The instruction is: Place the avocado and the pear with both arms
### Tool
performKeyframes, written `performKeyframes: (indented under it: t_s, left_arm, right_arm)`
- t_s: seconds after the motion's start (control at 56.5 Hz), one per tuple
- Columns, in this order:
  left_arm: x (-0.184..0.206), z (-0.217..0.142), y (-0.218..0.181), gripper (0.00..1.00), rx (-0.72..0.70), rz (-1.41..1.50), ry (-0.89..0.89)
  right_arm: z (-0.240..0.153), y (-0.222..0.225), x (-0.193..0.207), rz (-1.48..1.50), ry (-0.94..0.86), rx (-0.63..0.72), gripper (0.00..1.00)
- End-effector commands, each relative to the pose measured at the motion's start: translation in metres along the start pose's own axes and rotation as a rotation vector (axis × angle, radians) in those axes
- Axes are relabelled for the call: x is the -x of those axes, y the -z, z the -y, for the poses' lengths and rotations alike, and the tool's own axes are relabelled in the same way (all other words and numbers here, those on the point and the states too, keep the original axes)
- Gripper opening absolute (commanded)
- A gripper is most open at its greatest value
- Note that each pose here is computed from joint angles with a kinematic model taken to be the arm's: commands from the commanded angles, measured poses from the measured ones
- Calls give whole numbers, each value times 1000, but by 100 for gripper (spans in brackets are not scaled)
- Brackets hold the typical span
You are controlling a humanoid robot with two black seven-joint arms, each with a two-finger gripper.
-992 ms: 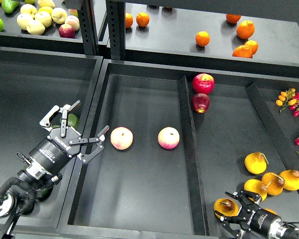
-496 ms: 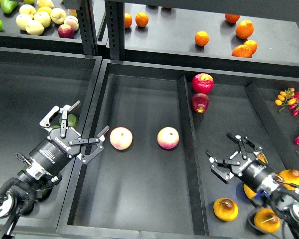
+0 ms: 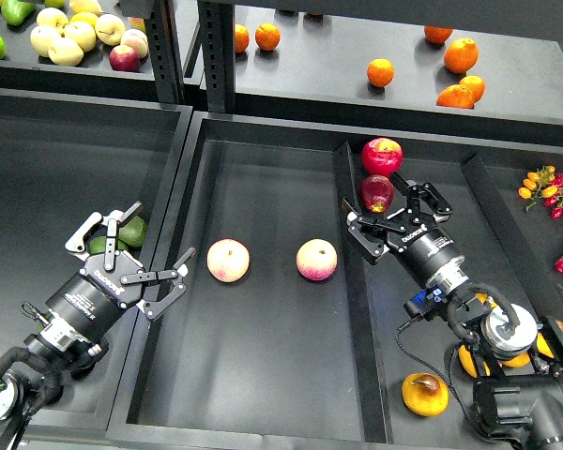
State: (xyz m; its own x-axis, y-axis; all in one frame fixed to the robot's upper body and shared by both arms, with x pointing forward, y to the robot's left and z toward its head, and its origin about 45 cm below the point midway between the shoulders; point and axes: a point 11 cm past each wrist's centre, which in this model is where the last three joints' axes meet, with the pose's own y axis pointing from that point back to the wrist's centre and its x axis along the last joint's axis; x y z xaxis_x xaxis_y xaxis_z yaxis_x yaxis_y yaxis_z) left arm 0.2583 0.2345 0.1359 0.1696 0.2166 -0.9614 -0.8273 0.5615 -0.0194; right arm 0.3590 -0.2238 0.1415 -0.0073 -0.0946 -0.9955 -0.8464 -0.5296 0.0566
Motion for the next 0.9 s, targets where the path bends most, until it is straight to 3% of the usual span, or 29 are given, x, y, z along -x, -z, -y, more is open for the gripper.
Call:
performKeyframes:
  t_s: [0.0,0.212,0.513,0.584,0.691,0.885]
  left_arm:
    - [-1,-7,-15,99,58,-15,1]
    - [-3,-30,-54,99,235,-74,17]
    - [-14,-47,-53,99,323,-107,-23]
    - [-16,-51,-53,99,347,-111,-34]
    - [-23,-63,-48,99,376,-125,-67]
    - [-24,-63,-40,99,359,-135,-71]
  right_arm:
    - [-2,4,2,-1,34,-16,99]
    - [-15,6,-3,-26,99,-45,99]
    - [-55,0,-29,-10,106,-149,100]
    - [-62,1,-26,-16,124,-183,100]
    - [-67,18,-19,-10,151,-354,100]
    - [-62,18,-6,46,194,-389,100]
